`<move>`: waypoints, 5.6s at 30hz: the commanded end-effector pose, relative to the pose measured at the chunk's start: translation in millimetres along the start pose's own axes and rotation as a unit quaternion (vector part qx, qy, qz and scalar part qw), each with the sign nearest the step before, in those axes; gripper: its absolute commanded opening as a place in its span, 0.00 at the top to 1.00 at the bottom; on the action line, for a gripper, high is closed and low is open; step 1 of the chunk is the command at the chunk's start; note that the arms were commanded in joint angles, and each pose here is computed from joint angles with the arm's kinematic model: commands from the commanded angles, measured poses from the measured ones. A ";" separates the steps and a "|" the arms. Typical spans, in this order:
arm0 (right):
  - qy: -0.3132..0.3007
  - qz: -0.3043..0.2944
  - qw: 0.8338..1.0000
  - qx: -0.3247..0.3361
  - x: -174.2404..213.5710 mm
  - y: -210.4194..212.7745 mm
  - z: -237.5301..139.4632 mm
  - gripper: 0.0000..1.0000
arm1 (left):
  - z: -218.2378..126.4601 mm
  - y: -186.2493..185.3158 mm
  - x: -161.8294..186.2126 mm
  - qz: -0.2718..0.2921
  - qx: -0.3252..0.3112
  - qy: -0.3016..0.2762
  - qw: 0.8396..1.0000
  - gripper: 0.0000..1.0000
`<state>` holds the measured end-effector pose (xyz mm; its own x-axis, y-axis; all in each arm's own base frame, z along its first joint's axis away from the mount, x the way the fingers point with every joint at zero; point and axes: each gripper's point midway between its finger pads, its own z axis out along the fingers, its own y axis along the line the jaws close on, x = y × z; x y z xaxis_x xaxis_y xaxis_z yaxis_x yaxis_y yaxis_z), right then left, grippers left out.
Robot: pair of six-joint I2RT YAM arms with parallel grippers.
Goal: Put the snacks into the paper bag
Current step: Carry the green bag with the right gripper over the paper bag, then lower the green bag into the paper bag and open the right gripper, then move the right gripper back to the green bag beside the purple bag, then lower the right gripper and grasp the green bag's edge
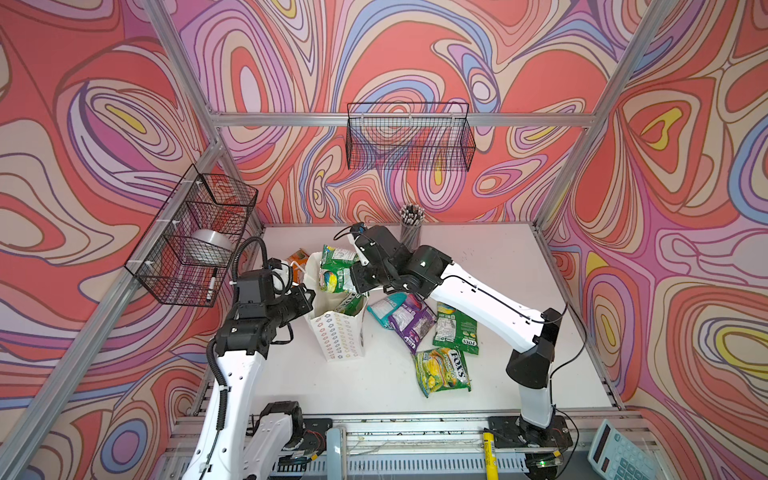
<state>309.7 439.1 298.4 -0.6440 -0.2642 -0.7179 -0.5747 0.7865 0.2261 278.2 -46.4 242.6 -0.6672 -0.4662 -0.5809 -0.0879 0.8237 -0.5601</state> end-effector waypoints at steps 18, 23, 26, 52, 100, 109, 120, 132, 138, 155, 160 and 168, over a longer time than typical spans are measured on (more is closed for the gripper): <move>-0.041 -0.046 0.998 -0.016 -21.6 21.1 -18.8 0.47 | -1.2 3.0 -2.2 -0.001 -0.005 -0.003 1.000 1.00; -0.084 -0.057 0.994 -0.035 -43.3 28.0 -50.2 0.25 | -0.8 3.6 -2.2 -0.001 -0.006 -0.002 1.000 1.00; -0.105 -0.064 0.992 -0.042 -53.4 29.8 -68.7 0.13 | -0.4 3.8 -2.1 -0.001 -0.007 -0.002 1.000 1.00; -0.172 0.212 0.947 0.171 4.1 -207.1 -161.6 0.02 | -2.6 2.7 -1.4 -0.002 -0.005 -0.003 1.000 1.00; 0.157 0.359 0.865 0.312 295.1 -283.3 -1.5 0.11 | -1.0 -2.8 0.8 -0.004 0.012 0.006 1.000 1.00; 0.152 0.354 0.871 0.305 292.3 -282.3 -0.1 0.36 | -1.0 -3.7 0.8 -0.004 0.015 0.006 1.000 1.00; 0.130 0.348 0.878 0.302 272.1 -281.7 -6.3 0.70 | 1.8 -3.2 1.7 -0.004 0.015 0.013 1.000 1.00; 0.104 0.334 0.885 0.308 245.0 -282.8 -18.1 0.91 | 2.2 -1.9 1.7 -0.003 0.013 0.011 1.000 1.00; 0.118 0.320 0.882 0.326 250.7 -287.7 -22.3 0.36 | 1.5 -3.1 1.5 -0.003 0.015 0.010 1.000 1.00; 0.196 0.289 0.889 0.296 276.3 -293.2 16.5 0.02 | 1.2 -3.4 1.8 -0.002 0.016 0.011 1.000 1.00; 0.222 0.321 0.881 0.267 300.4 -287.6 29.8 0.02 | 0.3 -2.8 1.0 -0.002 0.014 0.007 1.000 1.00; 0.211 0.334 0.875 0.279 304.6 -295.2 23.3 0.20 | 0.7 -3.2 1.4 -0.002 0.015 0.009 1.000 1.00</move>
<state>319.7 150.4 25.7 -0.9145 0.2631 -0.3072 0.2406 0.9644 0.1098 278.7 -50.0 240.7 -0.6830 -0.4658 -0.5626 -0.0784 0.8126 -0.5776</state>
